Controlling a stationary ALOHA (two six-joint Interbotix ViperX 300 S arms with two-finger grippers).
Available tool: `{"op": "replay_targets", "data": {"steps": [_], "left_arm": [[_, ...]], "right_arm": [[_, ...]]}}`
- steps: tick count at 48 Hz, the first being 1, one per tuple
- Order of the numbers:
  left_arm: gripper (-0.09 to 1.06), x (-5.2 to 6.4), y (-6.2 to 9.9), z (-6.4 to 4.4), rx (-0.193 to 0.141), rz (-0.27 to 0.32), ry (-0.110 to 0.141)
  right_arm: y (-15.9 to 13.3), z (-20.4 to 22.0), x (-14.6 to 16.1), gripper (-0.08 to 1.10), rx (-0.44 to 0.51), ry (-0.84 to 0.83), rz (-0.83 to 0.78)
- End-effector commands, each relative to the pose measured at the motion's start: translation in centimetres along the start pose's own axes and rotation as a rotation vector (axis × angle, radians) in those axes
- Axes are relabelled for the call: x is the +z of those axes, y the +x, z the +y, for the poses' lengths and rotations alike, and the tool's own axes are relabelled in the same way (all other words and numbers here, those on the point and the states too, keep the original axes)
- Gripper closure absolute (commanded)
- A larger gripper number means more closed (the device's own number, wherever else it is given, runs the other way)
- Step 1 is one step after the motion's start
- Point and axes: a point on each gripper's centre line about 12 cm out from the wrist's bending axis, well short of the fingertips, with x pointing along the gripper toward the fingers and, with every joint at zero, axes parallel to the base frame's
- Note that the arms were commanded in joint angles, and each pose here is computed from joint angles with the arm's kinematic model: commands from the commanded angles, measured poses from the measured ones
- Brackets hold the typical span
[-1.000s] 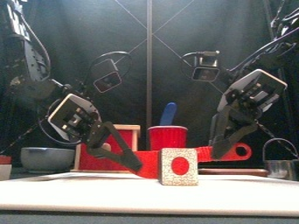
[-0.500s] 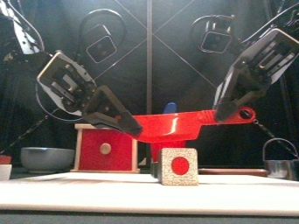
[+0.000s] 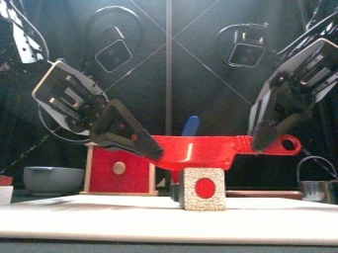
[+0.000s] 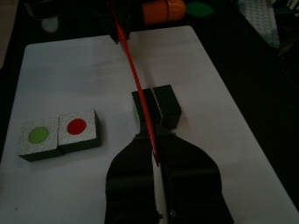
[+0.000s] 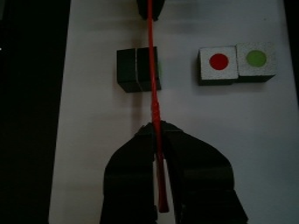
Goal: Cut the sushi into 4 pieces with the knife
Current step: Cut the sushi into 4 pieces
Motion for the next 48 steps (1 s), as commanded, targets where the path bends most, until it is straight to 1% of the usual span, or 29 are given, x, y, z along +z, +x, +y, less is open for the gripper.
{"op": "replay_targets", "data": {"steps": [1,12,18,22,28,29,33,37,40,44,48], "left_arm": [[0.73,0.1,0.7,-1.3,-0.029,0.002,0.016],[0.73,-0.7,1.2,-1.6,-0.031,0.024,0.011],[0.73,-0.9,1.2,-1.7,-0.026,0.032,0.001],[0.73,-1.6,1.4,-1.6,-0.021,0.058,-0.003],[0.73,-3.2,1.8,-1.5,-0.014,0.118,-0.010],[0.73,-3.4,1.9,-1.5,-0.013,0.125,-0.008],[0.73,-4.0,2.1,-1.2,-0.002,0.144,-0.014],[0.73,-4.2,2.2,-1.0,0.002,0.148,-0.015],[0.73,-4.0,2.2,-0.4,0.015,0.145,-0.021],[0.73,-3.7,2.1,0.7,0.037,0.137,-0.031],[0.73,-3.5,1.9,1.4,0.050,0.133,-0.033]], "right_arm": [[0.4,-0.1,0.6,0.92,-0.003,0.007,-0.011],[1.2,0.0,0.5,0.92,-0.004,0.007,0.004],[1.6,0.0,0.3,0.92,-0.004,0.005,0.016],[1.9,0.1,0.0,0.92,-0.003,0.007,0.029],[2.4,0.1,-0.4,0.92,-0.005,0.011,0.044],[2.5,0.2,-0.5,0.92,-0.005,0.010,0.049],[2.7,0.0,-0.6,0.92,-0.009,0.010,0.056],[2.7,-0.1,-0.7,0.92,-0.011,0.009,0.059],[2.6,-0.2,-0.8,0.92,-0.013,0.006,0.059],[2.6,-0.7,-0.7,0.92,-0.024,0.007,0.055],[2.5,-1.2,-0.4,0.92,-0.032,0.007,0.049]]}}
